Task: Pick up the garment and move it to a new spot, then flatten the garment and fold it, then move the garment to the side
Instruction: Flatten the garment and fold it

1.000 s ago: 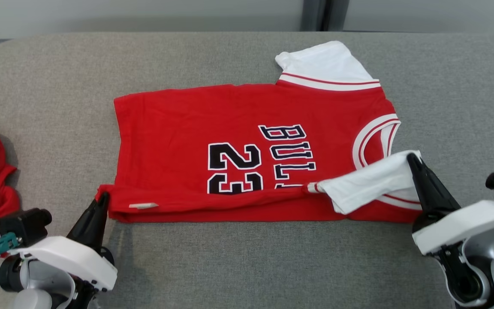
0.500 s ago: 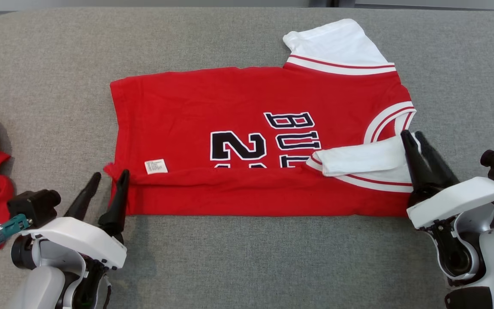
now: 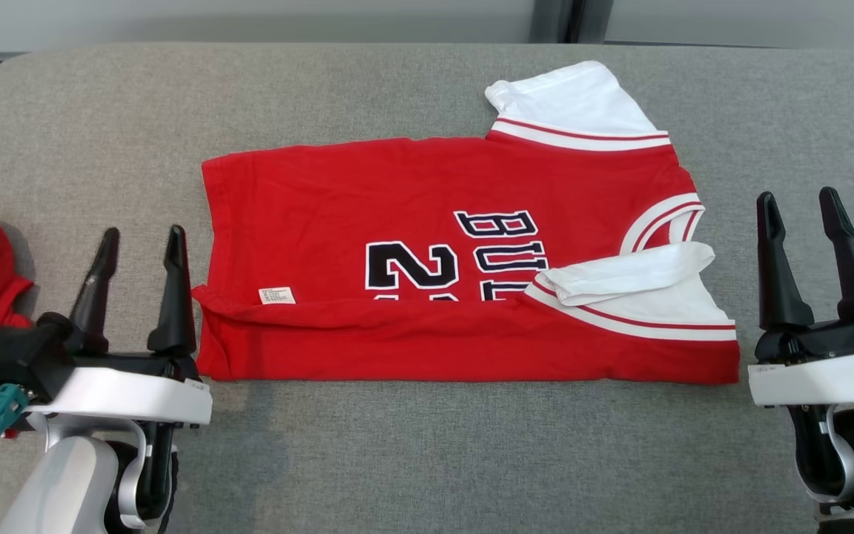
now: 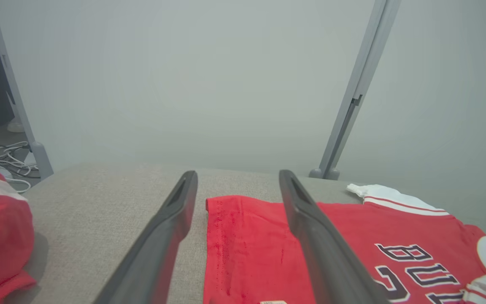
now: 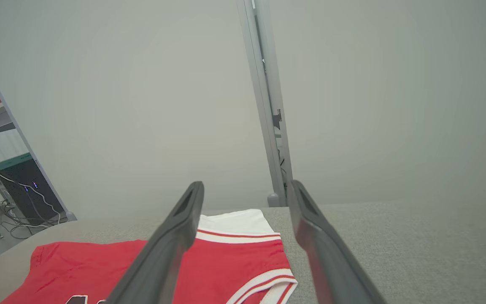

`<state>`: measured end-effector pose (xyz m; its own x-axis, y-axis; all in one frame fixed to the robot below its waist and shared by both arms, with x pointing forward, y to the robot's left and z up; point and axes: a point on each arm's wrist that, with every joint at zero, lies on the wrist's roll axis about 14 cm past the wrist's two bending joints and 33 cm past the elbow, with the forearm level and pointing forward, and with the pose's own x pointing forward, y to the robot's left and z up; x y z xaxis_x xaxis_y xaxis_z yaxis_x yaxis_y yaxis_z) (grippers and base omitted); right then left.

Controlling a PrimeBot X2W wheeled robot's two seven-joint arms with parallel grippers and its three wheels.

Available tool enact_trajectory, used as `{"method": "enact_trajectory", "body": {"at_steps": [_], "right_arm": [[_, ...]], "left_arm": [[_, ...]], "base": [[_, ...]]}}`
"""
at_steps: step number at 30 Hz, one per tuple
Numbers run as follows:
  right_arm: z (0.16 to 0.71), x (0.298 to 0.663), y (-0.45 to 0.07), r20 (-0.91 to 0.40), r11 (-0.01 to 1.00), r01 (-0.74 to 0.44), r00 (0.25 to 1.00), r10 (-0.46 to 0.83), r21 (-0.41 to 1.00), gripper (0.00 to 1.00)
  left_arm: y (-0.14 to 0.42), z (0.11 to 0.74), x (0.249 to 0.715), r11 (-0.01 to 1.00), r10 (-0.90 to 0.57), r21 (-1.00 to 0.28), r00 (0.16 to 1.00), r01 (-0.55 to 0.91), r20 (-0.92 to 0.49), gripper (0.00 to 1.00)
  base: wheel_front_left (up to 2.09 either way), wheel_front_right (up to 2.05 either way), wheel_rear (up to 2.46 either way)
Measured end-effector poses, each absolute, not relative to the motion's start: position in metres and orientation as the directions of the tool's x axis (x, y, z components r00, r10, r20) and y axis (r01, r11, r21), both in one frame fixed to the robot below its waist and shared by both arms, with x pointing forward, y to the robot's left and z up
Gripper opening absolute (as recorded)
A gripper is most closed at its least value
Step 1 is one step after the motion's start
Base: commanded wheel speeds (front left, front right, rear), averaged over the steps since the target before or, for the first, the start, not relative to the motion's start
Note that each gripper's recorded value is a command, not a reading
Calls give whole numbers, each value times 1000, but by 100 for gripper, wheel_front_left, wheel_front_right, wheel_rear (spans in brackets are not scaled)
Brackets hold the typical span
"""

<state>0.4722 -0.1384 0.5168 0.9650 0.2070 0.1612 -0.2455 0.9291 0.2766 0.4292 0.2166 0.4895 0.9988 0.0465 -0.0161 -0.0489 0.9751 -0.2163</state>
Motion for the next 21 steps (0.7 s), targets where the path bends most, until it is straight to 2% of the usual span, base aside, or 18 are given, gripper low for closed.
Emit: {"method": "enact_trajectory", "body": {"at_steps": [6,12,21], "right_arm": [[527,455,-142,189,949,-251,958,216,190,100],[517,432,-148,149,960,-227,968,203,166,100],[506,405,-165,103,972,-156,985,139,176,100]], "left_arm": [[221,538,426,985,92,-158,985,-69,148,100],[224,533,404,991,101,-99,985,-87,143,100],[218,499,376,997,70,-46,997,-68,39,100]], "base": [[0,0,0],[0,0,0],[0,0,0]]}}
